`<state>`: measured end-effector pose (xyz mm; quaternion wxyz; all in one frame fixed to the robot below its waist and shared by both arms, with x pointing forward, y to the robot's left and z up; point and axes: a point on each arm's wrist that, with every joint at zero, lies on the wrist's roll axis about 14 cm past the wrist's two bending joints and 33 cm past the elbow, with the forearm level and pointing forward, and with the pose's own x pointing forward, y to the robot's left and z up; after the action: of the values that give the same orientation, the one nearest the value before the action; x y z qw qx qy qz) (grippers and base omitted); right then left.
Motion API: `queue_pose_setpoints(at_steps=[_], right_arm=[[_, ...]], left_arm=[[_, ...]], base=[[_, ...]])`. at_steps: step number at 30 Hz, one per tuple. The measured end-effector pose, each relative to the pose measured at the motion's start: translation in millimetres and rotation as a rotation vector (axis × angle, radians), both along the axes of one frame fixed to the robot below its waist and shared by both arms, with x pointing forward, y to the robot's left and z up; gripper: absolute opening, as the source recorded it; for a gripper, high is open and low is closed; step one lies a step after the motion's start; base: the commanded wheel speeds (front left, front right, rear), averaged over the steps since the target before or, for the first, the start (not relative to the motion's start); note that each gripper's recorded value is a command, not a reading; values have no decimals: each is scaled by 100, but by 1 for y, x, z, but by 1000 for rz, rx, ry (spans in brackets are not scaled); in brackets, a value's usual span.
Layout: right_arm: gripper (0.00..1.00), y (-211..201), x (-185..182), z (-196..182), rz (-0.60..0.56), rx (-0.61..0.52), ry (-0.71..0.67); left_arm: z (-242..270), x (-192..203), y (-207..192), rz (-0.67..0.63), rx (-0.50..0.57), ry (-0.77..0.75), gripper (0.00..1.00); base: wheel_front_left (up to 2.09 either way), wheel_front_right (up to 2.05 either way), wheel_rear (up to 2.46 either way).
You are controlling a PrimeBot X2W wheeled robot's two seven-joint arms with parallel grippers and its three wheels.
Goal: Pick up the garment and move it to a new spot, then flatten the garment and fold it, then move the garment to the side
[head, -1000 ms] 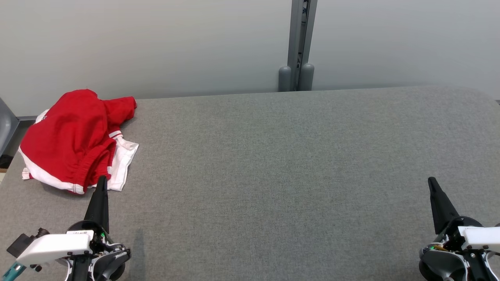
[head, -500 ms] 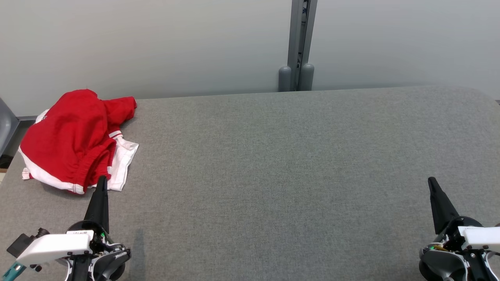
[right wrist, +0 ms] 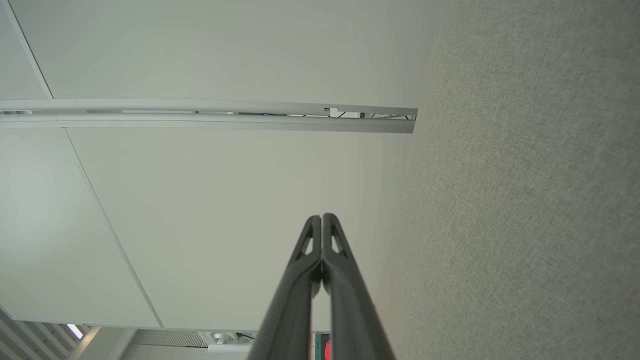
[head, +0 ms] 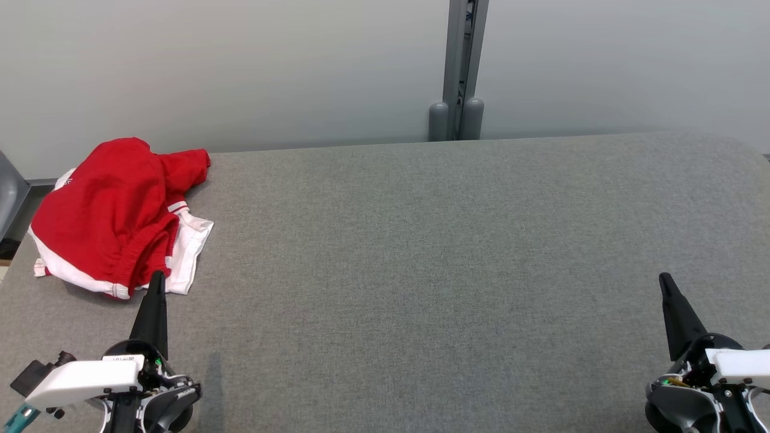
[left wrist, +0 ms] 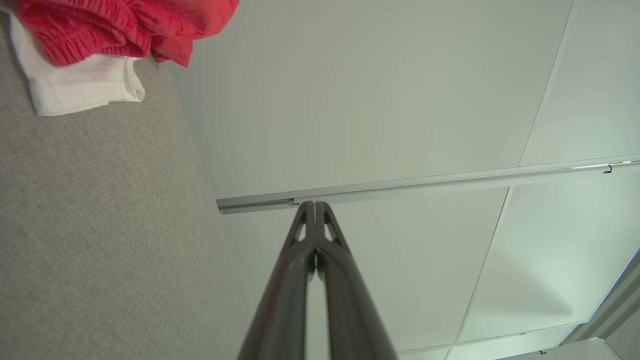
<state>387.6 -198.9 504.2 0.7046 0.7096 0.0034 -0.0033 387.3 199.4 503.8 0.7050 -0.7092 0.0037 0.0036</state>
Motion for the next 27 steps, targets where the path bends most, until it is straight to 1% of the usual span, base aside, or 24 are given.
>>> queue_pose_setpoints(at_steps=[27], right_arm=[[0, 0, 0, 0, 0, 0, 0]], left_arm=[[0, 0, 0, 0, 0, 0, 0]], base=[[0, 0, 0]])
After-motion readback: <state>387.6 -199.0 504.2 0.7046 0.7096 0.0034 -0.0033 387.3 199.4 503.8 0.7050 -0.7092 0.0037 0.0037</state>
